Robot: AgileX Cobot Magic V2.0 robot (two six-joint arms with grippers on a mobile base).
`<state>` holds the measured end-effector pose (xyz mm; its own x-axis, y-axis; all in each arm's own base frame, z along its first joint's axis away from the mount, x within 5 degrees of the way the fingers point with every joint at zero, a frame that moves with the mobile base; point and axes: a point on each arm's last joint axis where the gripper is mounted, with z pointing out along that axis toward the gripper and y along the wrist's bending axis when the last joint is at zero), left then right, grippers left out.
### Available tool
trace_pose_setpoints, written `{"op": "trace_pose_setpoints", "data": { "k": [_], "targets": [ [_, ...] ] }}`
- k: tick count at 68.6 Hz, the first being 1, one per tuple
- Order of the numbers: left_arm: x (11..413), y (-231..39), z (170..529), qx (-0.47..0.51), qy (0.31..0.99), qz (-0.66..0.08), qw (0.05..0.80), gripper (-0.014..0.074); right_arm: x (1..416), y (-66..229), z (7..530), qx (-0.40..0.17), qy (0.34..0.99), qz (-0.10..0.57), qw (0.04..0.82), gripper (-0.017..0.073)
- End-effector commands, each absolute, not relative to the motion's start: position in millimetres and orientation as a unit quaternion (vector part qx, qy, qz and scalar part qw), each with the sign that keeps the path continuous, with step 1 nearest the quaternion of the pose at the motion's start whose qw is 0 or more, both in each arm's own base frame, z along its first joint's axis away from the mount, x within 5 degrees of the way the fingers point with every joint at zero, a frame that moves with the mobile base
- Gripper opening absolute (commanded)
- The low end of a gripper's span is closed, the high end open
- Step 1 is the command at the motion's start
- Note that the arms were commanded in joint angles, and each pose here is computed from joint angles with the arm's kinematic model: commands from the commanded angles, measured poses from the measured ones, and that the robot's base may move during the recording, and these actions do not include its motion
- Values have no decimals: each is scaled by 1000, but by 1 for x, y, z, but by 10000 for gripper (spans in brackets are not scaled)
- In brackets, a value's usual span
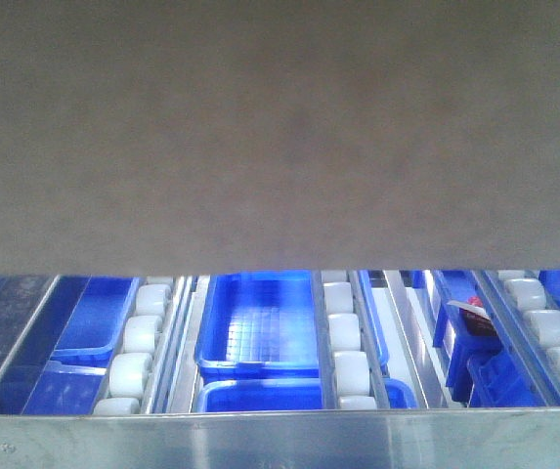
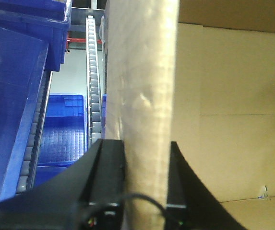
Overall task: Grab box from left shelf to table start
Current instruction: 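Lift the box with both grippers and pull it off the shelf, then turn the base away from the shelf holding the box in both grippers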
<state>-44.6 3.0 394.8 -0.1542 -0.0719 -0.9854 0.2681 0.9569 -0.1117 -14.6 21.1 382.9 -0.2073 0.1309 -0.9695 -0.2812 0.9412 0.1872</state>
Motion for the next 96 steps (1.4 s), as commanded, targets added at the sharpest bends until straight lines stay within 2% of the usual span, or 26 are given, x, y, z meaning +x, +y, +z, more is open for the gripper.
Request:
{"op": "trace_pose_setpoints", "data": {
  "k": [1, 96],
  "targets": [
    [-51, 2, 416, 56, 691, -178, 698, -93, -13, 17, 397, -38, 733, 145, 664, 59],
    [-51, 2, 416, 56, 691, -178, 698, -93, -13, 17, 396, -38, 733, 145, 663, 59]
  ]
}}
